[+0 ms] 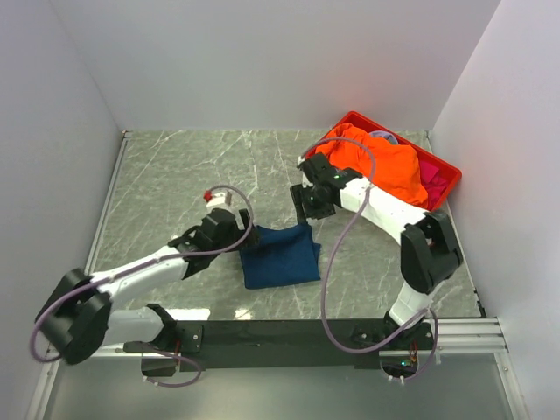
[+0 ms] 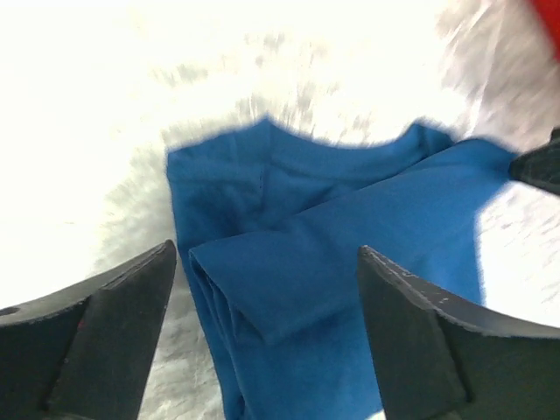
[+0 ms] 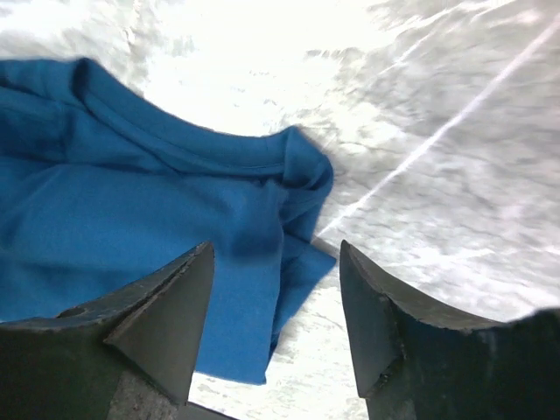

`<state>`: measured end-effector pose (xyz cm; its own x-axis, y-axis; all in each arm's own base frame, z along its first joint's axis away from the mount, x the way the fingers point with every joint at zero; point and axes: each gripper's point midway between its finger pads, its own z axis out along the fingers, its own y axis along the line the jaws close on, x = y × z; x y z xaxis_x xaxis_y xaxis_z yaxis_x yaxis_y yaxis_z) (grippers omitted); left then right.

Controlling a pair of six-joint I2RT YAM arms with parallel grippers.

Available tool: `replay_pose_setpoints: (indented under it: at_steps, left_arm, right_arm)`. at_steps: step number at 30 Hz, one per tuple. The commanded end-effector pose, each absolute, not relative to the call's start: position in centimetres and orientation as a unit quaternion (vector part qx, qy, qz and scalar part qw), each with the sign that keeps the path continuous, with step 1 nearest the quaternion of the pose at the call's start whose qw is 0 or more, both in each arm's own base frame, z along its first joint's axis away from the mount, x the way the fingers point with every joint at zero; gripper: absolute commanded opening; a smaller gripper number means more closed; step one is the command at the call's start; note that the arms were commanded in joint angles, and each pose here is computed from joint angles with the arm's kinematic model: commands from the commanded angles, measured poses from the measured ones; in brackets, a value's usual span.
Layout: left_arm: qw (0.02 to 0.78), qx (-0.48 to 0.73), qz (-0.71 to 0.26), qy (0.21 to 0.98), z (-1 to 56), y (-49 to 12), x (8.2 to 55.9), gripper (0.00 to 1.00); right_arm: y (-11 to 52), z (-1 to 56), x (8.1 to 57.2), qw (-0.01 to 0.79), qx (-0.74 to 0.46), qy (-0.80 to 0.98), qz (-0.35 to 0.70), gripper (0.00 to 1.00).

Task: Fold and stack the t-shirts
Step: Fold the tshirt

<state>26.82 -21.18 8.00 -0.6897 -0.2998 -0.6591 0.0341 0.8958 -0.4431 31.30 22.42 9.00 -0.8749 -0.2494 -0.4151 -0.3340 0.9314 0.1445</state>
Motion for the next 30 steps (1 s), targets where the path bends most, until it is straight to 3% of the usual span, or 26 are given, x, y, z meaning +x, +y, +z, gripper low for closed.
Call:
replay_pose_setpoints:
  at_steps: [1, 6, 13, 20, 30]
  left_arm:
    - [0.449, -0.104, -0.209, 0.863, 13.0, -19.6, 28.2, 0.90]
    - [0.467, -0.087, -0.276, 0.836, 16.1, -21.0, 26.1, 0.93]
    - [0.446, -0.016, -0.363, 0.818, 16.2, -27.6, 21.9, 0.94]
    - [0.382, 0.018, -0.369, 0.847, 11.0, -31.4, 19.3, 0.94]
    - [0.312, -0.001, -0.350, 0.883, 4.4, -28.8, 14.9, 0.94]
  right_arm:
    - [22.2, 15.4, 32.7, 0.292, -0.138, 0.939, 0.121, 0.67]
    - [23.3, 17.6, 29.4, 0.309, -0.152, 0.923, 0.173, 0.65]
    - [28.0, 12.6, 24.9, 0.225, -0.201, 0.918, 0.258, 0.61]
    - [29.8, 7.9, 25.0, 0.168, -0.214, 0.931, 0.242, 0.60]
    - [28.9, 1.4, 25.1, 0.115, -0.195, 0.955, 0.193, 0.60]
